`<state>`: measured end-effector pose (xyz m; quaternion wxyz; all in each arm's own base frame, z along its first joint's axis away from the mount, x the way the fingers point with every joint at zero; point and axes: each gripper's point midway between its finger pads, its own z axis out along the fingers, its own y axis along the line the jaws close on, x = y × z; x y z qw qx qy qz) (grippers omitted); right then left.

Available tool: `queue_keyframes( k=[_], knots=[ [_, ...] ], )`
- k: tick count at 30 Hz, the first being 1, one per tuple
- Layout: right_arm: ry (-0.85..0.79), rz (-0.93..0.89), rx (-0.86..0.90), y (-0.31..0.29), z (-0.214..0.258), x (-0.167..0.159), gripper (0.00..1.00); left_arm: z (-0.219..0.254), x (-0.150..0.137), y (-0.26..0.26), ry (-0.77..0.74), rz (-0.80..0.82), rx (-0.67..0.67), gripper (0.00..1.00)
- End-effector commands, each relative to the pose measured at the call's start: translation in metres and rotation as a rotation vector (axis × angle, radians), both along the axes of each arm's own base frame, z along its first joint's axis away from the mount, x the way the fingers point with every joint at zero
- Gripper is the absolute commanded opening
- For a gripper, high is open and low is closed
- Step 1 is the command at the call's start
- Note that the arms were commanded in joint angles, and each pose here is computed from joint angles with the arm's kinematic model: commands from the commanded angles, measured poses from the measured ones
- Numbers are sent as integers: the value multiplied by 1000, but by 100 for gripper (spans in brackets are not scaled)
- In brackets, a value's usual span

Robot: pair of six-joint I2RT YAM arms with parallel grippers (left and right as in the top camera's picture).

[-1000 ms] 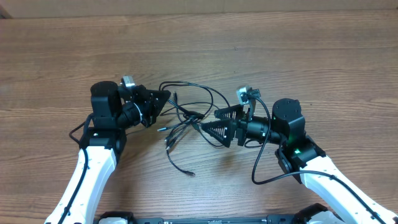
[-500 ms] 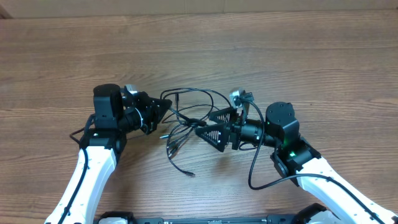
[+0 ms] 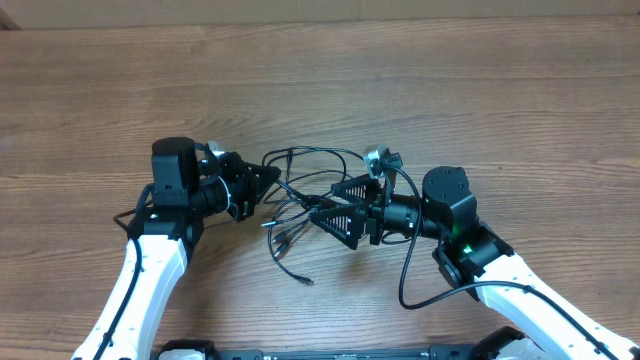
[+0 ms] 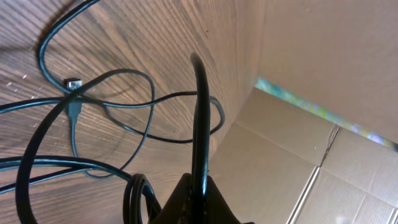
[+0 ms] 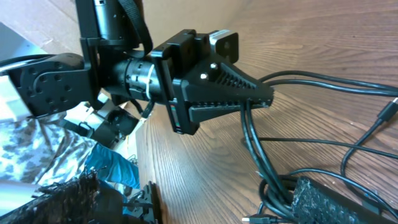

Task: Untangle cables

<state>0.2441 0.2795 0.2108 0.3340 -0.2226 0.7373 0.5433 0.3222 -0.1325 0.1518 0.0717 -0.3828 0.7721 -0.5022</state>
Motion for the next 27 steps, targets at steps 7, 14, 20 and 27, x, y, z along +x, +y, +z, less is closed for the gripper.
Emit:
queue_keyframes(
  k=[7,14,20,27],
  knots=[
    [-37,-37,-22,-2,0,6,100,4,-8,-6,29,-39,-45,4],
    [-41,-52,-42,-4,-4,8,99,3,-7,-6,29,-37,-43,4],
    [-45,-52,-46,-4,-5,8,100,3,-7,-5,29,-31,-37,4],
    [-46,-59,-48,-5,-5,9,100,3,-8,-6,30,-38,-44,4]
  ],
)
